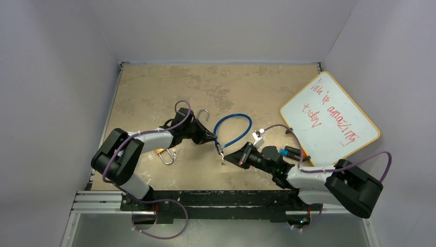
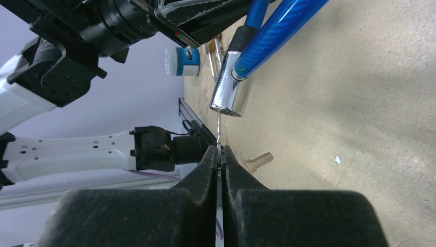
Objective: Unlock with the key
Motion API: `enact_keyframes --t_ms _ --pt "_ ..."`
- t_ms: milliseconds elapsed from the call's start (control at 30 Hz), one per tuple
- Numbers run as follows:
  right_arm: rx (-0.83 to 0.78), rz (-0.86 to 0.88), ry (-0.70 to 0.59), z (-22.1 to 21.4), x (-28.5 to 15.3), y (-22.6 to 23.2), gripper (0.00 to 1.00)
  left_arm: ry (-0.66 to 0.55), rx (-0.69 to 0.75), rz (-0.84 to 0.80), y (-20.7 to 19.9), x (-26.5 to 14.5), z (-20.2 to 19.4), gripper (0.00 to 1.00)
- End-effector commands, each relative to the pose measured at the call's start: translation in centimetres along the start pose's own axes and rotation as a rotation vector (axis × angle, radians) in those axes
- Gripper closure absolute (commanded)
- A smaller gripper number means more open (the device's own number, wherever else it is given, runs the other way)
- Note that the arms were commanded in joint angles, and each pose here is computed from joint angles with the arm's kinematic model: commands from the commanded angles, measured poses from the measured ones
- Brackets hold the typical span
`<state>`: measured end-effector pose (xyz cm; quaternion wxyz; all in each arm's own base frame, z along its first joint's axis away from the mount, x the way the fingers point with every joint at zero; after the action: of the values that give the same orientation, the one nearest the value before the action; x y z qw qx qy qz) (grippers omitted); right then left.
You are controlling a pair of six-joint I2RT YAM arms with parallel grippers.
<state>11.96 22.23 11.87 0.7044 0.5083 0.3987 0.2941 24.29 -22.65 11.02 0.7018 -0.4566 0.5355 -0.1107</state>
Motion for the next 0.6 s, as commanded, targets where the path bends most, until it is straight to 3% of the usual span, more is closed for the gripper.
enact_keyframes --t_ms 0,233,567 --pt "0.066 0.066 -0.065 1.0 0.8 2.4 1.00 -0.010 -0.011 -0.140 -3.1 -1.7 0.0 1.00" --pt "0.111 -0.030 -0.089 1.1 0.8 1.3 1.00 -0.031 -0.033 -0.149 -3.3 -2.1 0.1 1.00" --pt "0.013 -0.023 -0.110 1.6 1.8 1.3 1.00 -0.032 -0.063 -0.175 -3.7 -2.6 0.0 1.00"
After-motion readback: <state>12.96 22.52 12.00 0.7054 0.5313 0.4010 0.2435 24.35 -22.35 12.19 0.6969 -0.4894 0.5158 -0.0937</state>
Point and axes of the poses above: each gripper's point midway between its finger pads, its own x axis out along the fingers, its own y axis along the line the jaws close on, z = x × y, the point moved 8 cm from there along -x, back along the fingers, and after that the axes turned 4 degrees about x, right-handed, at the moved point
